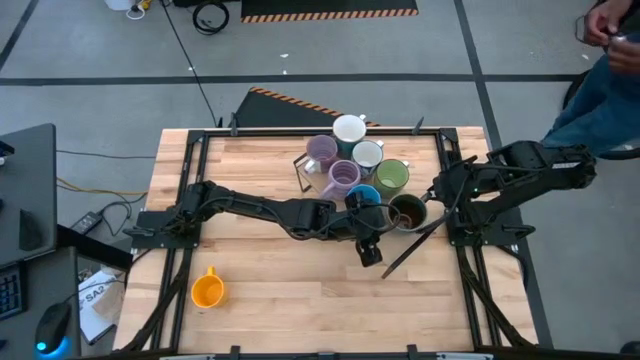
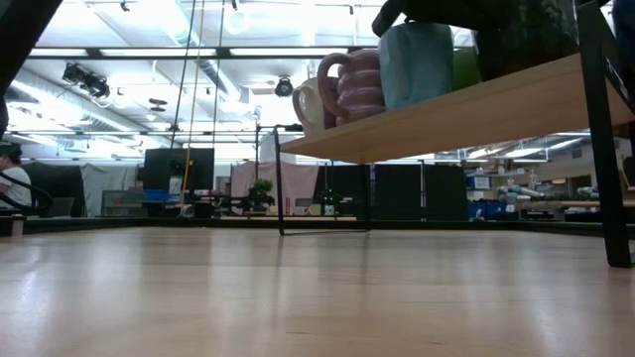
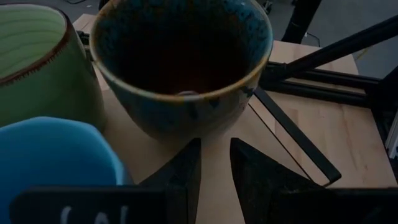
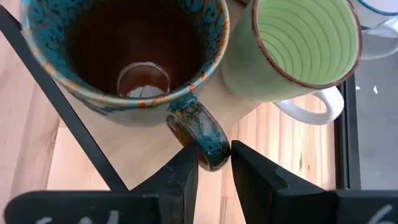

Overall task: Place coffee mugs
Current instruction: Put the brown mug on the shelf

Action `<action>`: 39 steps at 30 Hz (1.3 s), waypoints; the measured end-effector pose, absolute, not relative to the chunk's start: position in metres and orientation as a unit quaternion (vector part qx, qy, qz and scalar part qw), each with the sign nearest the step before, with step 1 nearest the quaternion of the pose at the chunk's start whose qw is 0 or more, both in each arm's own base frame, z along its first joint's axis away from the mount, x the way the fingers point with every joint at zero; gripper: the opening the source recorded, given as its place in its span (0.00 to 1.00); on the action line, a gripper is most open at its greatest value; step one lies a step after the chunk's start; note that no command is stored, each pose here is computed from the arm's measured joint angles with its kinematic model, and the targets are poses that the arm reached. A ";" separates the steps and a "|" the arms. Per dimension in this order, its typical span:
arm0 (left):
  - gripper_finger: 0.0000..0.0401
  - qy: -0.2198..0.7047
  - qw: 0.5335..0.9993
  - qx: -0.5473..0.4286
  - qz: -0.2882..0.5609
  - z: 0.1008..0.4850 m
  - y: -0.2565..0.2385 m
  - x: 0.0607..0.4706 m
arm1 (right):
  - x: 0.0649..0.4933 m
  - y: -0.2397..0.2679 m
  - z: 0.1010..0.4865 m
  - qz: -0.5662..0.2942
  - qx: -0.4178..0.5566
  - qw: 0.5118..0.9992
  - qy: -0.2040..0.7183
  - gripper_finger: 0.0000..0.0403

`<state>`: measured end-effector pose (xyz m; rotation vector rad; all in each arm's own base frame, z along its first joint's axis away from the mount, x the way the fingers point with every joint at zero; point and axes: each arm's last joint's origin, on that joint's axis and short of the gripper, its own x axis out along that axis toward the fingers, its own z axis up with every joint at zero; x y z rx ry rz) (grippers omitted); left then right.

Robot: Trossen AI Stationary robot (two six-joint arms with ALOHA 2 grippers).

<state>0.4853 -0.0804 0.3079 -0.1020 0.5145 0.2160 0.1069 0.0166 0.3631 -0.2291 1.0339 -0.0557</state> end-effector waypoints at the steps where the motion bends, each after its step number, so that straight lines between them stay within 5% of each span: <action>1: 0.23 0.254 0.960 -0.050 0.106 0.308 -0.081 0.485 | 0.107 0.017 0.363 -0.027 -0.110 0.862 0.494 0.25; 20: 0.23 0.239 0.963 -0.086 0.094 0.329 -0.078 0.475 | 0.100 0.015 0.367 -0.048 -0.095 0.861 0.497 0.30; 29: 0.23 0.222 0.968 -0.111 0.032 0.361 -0.062 0.460 | 0.099 0.014 0.393 -0.103 0.037 0.895 0.432 0.30; 39: 0.23 0.243 0.965 -0.090 0.034 0.389 -0.027 0.433 | 0.150 0.033 0.386 -0.043 0.117 0.879 0.459 0.29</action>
